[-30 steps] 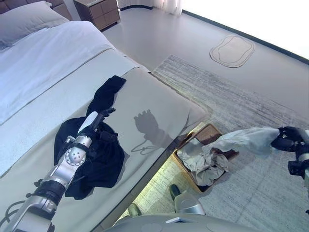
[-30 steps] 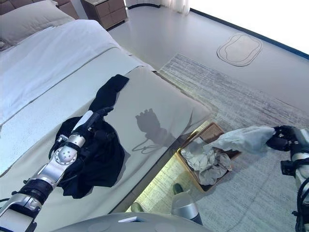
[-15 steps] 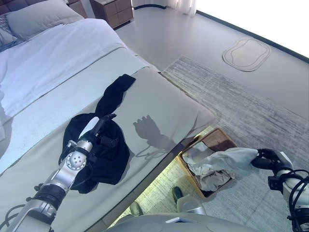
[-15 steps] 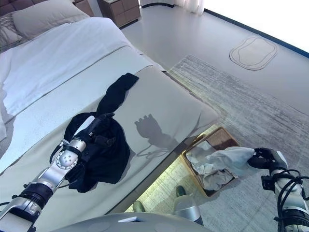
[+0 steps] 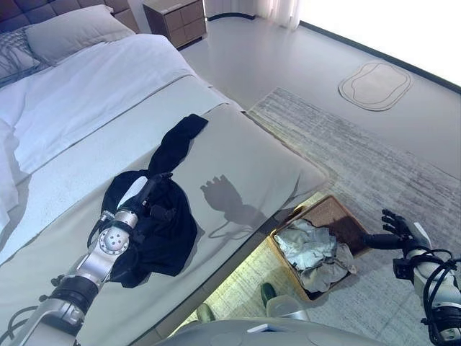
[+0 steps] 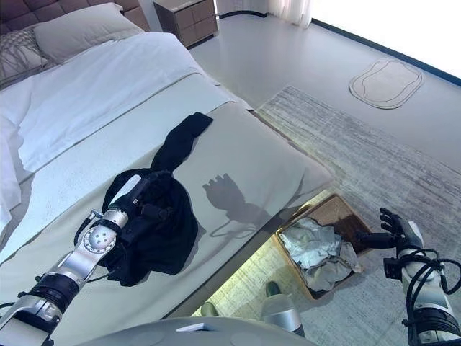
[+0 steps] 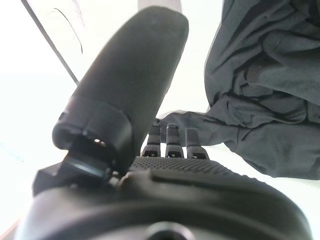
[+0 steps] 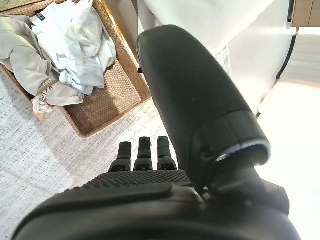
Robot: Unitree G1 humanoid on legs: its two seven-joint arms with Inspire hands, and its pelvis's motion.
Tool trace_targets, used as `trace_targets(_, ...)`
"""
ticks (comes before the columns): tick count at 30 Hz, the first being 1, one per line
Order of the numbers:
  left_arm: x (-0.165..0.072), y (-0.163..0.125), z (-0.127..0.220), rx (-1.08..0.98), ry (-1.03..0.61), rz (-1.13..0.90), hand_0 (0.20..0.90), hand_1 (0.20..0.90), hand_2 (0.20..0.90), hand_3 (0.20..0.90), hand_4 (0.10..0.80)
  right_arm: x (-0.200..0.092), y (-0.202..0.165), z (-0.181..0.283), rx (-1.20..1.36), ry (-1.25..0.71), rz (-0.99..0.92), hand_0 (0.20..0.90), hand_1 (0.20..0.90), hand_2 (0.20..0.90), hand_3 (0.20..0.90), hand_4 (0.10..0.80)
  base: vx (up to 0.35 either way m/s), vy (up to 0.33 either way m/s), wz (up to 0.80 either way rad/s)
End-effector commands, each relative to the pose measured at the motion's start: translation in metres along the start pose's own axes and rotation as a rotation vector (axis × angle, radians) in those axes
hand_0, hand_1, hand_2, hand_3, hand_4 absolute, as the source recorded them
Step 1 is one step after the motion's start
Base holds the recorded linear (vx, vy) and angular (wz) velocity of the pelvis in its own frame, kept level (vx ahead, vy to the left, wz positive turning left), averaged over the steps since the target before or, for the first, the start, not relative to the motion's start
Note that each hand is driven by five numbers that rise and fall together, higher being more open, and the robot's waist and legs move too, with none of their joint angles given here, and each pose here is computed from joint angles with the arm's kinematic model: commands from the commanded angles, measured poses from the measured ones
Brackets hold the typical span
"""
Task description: Pick up the clothes from the bed and place them into the basket
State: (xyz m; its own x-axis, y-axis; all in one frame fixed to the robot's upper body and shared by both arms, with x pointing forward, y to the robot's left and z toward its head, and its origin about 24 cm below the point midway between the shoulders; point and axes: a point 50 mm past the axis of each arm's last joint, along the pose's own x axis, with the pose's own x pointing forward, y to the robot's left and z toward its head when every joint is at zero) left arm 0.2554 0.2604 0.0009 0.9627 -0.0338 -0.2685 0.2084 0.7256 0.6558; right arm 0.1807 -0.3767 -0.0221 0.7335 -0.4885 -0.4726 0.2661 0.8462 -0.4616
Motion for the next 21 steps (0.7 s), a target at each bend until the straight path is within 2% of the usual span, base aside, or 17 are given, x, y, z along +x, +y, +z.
trace_targets(1,0.007,0.025,0.028,-0.011,-0.144,0.119,0.9,0.9,0.9,0.9,0.8,0.004,-0.022,0.057,0.05,-0.242,-0.116,0.9,0.9,0.9,0.9,0.8,0.047,-0.019,0.06)
trace_targets(14,-0.009,0.023,0.005,-0.037,-0.076,0.194,0.9,0.9,0.9,0.9,0.8,-0.004,0.001,0.073,0.016,-0.344,-0.132,0.9,0.9,0.9,0.9,0.8,0.041,-0.026,0.12)
trace_targets(21,-0.015,0.012,-0.007,-0.065,-0.011,0.206,0.9,0.9,0.9,0.9,0.8,-0.01,0.026,0.107,-0.012,-0.49,-0.16,0.9,0.9,0.9,0.9,0.8,0.064,-0.027,0.19)
